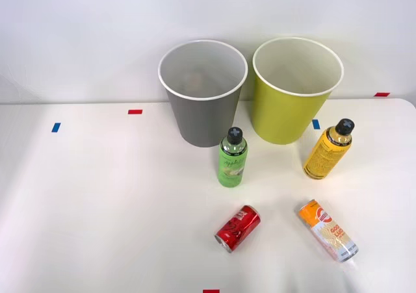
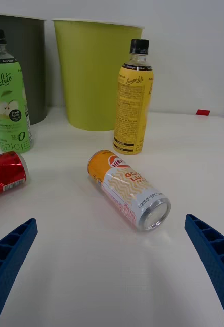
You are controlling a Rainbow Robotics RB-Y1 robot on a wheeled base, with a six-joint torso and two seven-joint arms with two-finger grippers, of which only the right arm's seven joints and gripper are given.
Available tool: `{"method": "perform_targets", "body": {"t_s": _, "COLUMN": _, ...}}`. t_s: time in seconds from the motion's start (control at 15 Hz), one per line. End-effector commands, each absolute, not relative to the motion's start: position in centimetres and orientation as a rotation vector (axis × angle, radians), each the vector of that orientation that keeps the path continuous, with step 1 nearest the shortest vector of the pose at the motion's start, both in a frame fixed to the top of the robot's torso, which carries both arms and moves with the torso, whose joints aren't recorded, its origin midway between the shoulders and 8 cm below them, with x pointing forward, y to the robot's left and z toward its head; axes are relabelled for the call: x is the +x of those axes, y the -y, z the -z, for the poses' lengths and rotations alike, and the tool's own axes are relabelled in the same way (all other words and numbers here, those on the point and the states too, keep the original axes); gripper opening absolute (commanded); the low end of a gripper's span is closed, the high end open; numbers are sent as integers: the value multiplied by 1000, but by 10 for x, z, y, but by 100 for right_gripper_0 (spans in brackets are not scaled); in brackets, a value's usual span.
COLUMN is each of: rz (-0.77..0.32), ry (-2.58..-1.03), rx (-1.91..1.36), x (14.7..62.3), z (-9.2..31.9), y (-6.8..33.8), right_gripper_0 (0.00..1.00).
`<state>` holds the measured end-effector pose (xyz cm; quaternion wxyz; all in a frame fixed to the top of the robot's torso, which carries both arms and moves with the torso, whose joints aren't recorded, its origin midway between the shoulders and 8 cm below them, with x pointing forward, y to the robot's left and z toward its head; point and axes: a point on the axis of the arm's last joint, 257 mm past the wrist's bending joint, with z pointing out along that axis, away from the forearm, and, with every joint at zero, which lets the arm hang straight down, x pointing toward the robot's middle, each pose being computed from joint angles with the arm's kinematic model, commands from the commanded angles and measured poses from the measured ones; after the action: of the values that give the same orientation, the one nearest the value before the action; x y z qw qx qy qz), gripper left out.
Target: Put cans in the gray bin, plastic bottles in the light green bin
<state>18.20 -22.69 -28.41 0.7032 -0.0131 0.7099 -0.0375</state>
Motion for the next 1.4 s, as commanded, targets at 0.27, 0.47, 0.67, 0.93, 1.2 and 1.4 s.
{"method": "perform_targets", "body": {"t_s": 0.27, "rz": 84, "ry": -1579, "rx": -29, "x": 182, "z": 284, "y": 227, "right_gripper_0": 100}}
{"method": "perform_targets", "body": {"t_s": 0.47, "rz": 84, "ry": -1579, "rx": -29, "x": 182, "z": 284, "y": 227, "right_gripper_0": 100}}
{"method": "perform_targets", "body": {"t_s": 0.67, "rz": 84, "ry": -1579, "rx": -29, "x": 182, "z": 284, "y": 227, "right_gripper_0": 100}}
{"method": "perform_targets", "body": {"t_s": 0.93, "rz": 85, "ry": -1594, "rx": -61, "x": 180, "z": 293, "y": 228, "right_gripper_0": 100}}
{"method": "perform_targets", "body": {"t_s": 1.2, "rz": 119, "ry": -1555, "rx": -191, "x": 184, "z": 276, "y": 247, "right_gripper_0": 100}}
{"method": "perform_targets", "body": {"t_s": 1.4, "rz": 69, "ry": -1574, "rx": -189, "x": 185, "z": 279, "y": 259, "right_gripper_0": 100}}
